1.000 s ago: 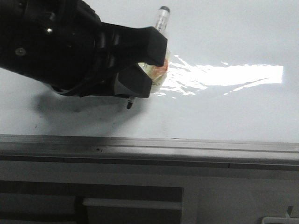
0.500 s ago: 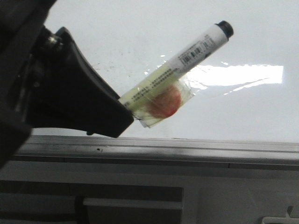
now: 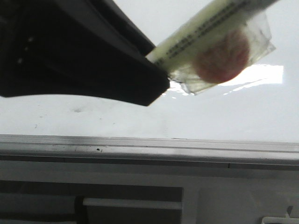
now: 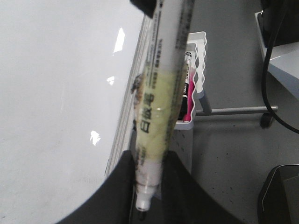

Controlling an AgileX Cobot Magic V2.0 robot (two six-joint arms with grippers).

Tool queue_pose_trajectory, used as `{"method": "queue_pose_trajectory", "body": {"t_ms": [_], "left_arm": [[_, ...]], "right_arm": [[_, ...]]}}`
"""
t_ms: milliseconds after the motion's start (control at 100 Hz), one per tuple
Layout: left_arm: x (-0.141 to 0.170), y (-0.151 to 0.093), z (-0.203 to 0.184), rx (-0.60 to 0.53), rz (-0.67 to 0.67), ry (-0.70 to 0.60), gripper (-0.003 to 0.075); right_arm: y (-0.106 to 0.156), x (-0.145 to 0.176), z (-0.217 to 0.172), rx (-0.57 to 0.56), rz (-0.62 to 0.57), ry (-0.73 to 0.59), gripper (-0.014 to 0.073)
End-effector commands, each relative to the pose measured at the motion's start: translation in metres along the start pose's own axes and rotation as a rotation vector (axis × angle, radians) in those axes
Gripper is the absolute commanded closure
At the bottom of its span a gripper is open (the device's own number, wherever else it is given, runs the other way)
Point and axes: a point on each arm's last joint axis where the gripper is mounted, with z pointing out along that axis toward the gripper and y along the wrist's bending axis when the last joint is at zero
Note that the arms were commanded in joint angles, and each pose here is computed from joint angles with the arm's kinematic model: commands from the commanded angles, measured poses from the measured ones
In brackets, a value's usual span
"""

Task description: Write number 5 on whiteboard

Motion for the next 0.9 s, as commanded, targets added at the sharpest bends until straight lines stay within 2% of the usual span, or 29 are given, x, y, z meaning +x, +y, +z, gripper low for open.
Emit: {"method": "queue_pose_trajectory", "body": {"t_ms": [0,140,310,370,520,660,820,890], "left_arm": [[-0.017,0.010,-0.009,-0.088,-0.010,-0.112,0.0741],[-0.017,0.010,-0.009,-0.088,-0.010,-0.112,0.0741],[-0.017,0.010,-0.009,-0.088,-0.010,-0.112,0.0741],[-0.017,0.010,-0.009,-0.088,-0.010,-0.112,0.0741],[-0.017,0.010,-0.009,-0.088,-0.010,-0.112,0.0741],[-0.017,0.010,-0.009,-0.087,-0.013,-0.113,0.0741],[-0.017,0.011,-0.009,-0.091,-0.024,-0.116,0.0731],[-0.017,0.011,-0.009,-0.090,-0.033,-0.117,0.0656]], "right_arm": [[-0.007,-0.016,0.003,0.049,0.007,-0.090,0.0207],[-0.015,-0.018,0.015,0.091,0.021,-0.093,0.0207],[-0.015,-0.011,0.028,0.040,0.046,-0.017,0.0218],[-0.014,-0.009,0.032,0.021,0.061,0.005,0.0258],[-0.015,-0.010,0.036,0.015,0.100,-0.001,0.0446],[-0.015,-0.010,0.036,0.020,0.101,-0.008,0.0666],[-0.015,-0.010,0.036,0.018,0.101,-0.006,0.0657],[-0.016,-0.011,0.036,0.028,0.099,-0.013,0.0657]]}}
